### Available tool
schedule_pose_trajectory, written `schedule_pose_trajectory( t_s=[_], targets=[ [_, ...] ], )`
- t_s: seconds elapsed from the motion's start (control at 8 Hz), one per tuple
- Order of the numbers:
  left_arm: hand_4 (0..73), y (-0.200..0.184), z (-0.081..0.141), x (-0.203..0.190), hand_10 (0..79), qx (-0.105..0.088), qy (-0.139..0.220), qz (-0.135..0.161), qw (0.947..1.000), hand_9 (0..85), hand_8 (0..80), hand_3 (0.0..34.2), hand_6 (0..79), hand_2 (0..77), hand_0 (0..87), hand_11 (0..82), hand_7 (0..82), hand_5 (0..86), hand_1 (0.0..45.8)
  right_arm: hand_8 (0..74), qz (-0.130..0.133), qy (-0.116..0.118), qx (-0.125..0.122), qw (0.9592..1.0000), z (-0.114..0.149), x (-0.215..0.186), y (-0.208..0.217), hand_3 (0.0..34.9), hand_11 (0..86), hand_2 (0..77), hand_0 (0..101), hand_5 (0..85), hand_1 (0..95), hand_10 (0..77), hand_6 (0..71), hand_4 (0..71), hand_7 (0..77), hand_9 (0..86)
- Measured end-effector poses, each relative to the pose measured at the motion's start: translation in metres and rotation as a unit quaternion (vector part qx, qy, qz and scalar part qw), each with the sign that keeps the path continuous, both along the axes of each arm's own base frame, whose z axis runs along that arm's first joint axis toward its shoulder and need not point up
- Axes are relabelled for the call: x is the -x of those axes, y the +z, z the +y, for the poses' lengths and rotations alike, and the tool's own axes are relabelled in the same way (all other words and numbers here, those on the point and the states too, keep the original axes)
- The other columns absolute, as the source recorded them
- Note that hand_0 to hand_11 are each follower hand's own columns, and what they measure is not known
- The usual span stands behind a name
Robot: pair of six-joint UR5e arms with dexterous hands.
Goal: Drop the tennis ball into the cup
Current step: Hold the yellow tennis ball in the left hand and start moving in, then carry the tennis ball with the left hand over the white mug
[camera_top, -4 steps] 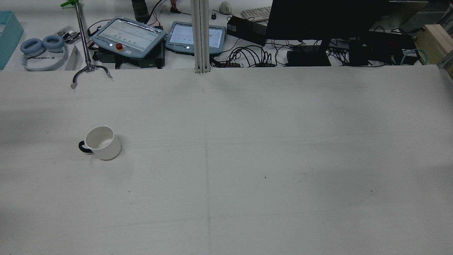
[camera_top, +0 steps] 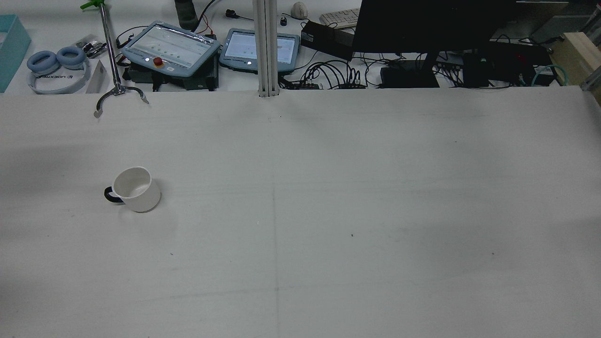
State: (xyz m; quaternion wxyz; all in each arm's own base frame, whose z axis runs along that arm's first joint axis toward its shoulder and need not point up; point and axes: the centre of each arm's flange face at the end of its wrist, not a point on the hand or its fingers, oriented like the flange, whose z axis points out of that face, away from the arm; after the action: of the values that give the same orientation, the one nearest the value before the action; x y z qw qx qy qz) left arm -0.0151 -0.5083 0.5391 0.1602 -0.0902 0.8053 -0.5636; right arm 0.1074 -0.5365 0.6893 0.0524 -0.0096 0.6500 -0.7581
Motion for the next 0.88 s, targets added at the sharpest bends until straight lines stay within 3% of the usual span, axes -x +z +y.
schedule_pose_trajectory(
  t_s=[0.5,0.62,0.88],
  targets=[
    [15.3,-0.025,-0.008,-0.136,16.4,-0.034,0.111,-0.017,0.993,49.1,38.7,0.0,67.1,1.6,60.3,26.7,40.9,20.7,23.5,0.0,0.0,0.0,0.0,1.0,0.0,0.0,0.0,0.0,0.5,0.5,0,0.0,0.5,0.0,0.0,0.0,0.0,0.0],
    [16.4,-0.025,-0.003,-0.169,16.4,-0.038,0.134,-0.024,0.99,49.1,38.7,0.0,67.1,6.0,58.2,24.5,40.9,20.7,23.5,0.0,0.0,0.0,0.0,1.0,0.0,0.0,0.0,0.0,0.5,0.5,0,0.0,0.5,0.0,0.0,0.0,0.0,0.0],
    [16.4,-0.023,-0.003,-0.245,16.4,-0.037,0.179,-0.028,0.9828,49.1,38.7,0.0,67.1,1.6,57.4,24.5,40.9,20.7,23.5,0.0,0.0,0.0,0.0,1.0,0.0,0.0,0.0,0.0,0.5,0.5,0,0.0,0.5,0.0,0.0,0.0,0.0,0.0]
  ],
)
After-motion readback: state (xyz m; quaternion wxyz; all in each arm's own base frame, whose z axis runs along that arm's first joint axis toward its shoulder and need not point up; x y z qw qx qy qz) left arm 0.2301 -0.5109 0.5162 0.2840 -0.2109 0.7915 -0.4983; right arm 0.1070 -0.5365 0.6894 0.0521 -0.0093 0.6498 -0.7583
